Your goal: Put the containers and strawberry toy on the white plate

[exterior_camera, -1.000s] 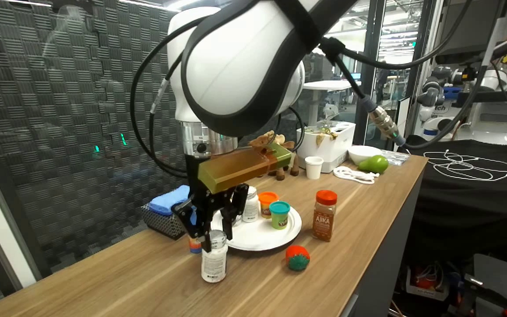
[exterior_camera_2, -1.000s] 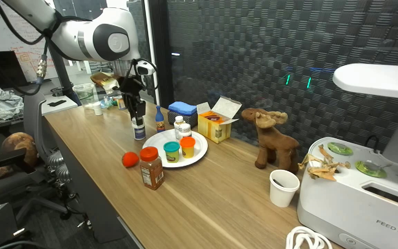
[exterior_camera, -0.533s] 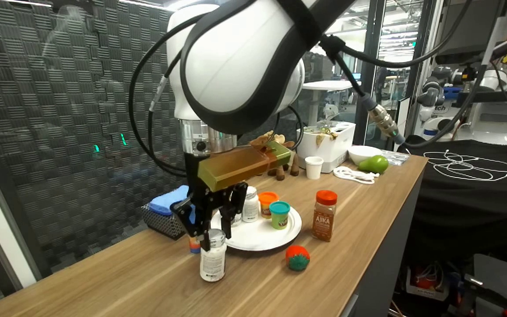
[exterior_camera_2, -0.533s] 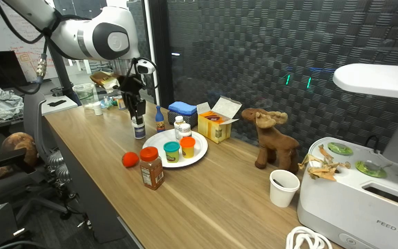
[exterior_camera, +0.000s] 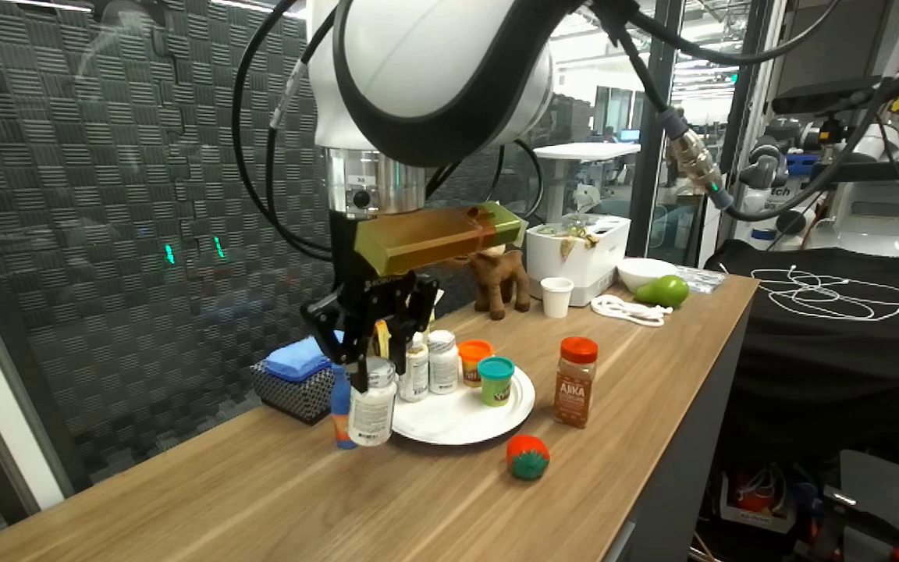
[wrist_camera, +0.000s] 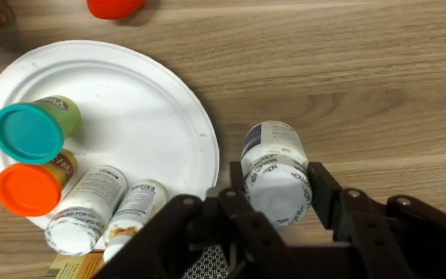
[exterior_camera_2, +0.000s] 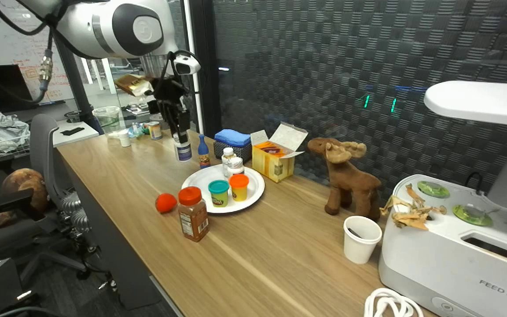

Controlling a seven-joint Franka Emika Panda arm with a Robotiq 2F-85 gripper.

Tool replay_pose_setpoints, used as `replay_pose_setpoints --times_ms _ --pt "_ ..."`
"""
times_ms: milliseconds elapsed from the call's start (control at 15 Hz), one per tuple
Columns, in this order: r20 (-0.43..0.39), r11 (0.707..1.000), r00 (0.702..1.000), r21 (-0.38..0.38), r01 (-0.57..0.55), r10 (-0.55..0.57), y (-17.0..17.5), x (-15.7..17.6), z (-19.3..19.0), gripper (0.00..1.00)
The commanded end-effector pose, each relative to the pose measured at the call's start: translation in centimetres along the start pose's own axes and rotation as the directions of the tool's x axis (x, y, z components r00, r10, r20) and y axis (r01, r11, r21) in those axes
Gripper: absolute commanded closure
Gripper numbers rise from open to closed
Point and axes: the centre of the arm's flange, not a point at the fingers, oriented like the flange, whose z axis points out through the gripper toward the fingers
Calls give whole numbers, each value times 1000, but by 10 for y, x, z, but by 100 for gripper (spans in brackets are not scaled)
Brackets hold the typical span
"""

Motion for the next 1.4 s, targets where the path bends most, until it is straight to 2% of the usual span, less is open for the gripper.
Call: replay_pose_setpoints --times_ms 0,400,533,1333 --pt "-18 1000 1000 -14 -17 17 24 -2 -12 80" --pt "18 995 996 -44 -84 85 69 6 8 80" --pt "7 993 995 -68 -102 102 78 10 14 80" --pt "35 992 998 -113 -49 53 81 21 53 80"
